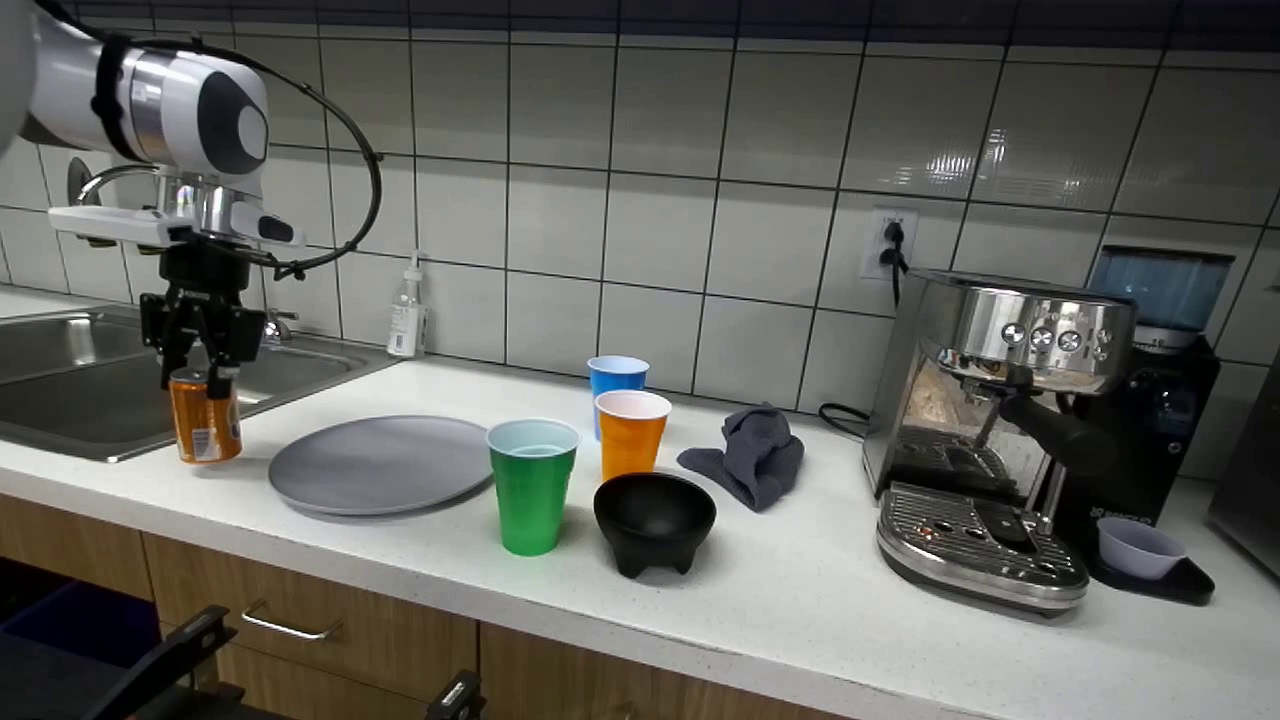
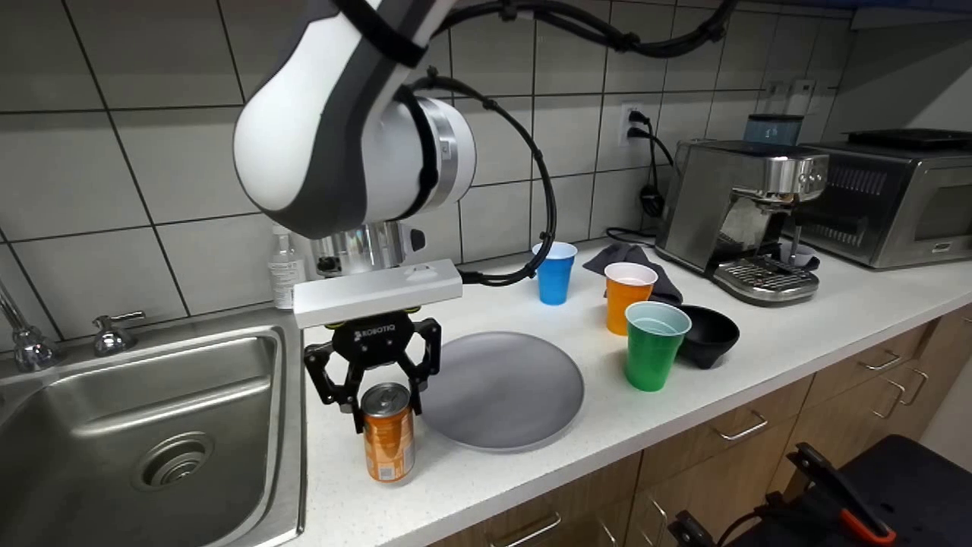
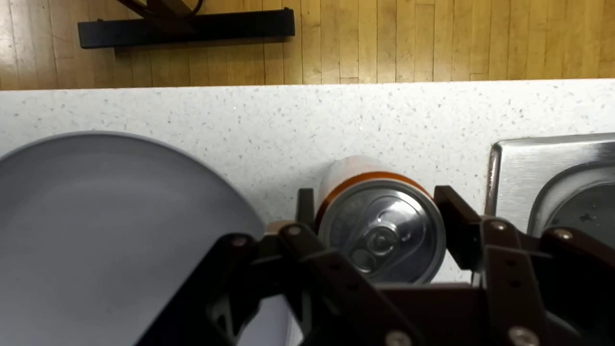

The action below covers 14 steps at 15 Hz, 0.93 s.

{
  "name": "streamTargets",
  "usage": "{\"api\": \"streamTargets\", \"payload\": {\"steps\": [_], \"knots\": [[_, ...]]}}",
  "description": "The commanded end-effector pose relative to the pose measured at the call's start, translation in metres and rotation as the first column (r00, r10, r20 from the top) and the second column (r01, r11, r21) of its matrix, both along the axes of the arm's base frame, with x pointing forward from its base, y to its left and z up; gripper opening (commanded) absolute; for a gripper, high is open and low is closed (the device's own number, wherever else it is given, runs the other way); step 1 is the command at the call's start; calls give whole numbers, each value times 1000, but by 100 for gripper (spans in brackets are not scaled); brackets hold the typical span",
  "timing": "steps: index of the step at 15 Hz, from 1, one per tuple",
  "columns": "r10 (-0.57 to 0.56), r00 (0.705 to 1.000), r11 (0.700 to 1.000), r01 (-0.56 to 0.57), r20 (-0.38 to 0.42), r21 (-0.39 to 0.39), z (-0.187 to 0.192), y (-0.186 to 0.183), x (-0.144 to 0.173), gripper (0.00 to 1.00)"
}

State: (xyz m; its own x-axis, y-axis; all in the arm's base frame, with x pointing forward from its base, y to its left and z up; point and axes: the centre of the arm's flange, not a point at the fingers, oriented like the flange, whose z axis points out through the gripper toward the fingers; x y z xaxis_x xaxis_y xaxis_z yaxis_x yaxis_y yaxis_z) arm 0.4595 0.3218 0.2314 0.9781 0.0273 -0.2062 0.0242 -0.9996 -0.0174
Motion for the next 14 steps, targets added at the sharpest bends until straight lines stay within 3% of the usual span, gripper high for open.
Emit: {"api": "streamTargets", "payload": {"steps": [1, 4, 5, 7, 8, 14], "knots": [[11, 999, 1000, -11, -42, 8, 4, 11, 9, 38], [14, 999, 1000, -13, -53, 2, 2, 13, 10, 38], [14, 999, 1000, -15, -50, -5, 2, 13, 10, 81], [16, 999, 1000, -16, -50, -6, 3, 14, 11, 95], [16, 999, 1000, -17, -48, -5, 4, 15, 11, 100], [11, 1000, 1000, -11, -29, 7, 16, 14, 13, 100]]}}
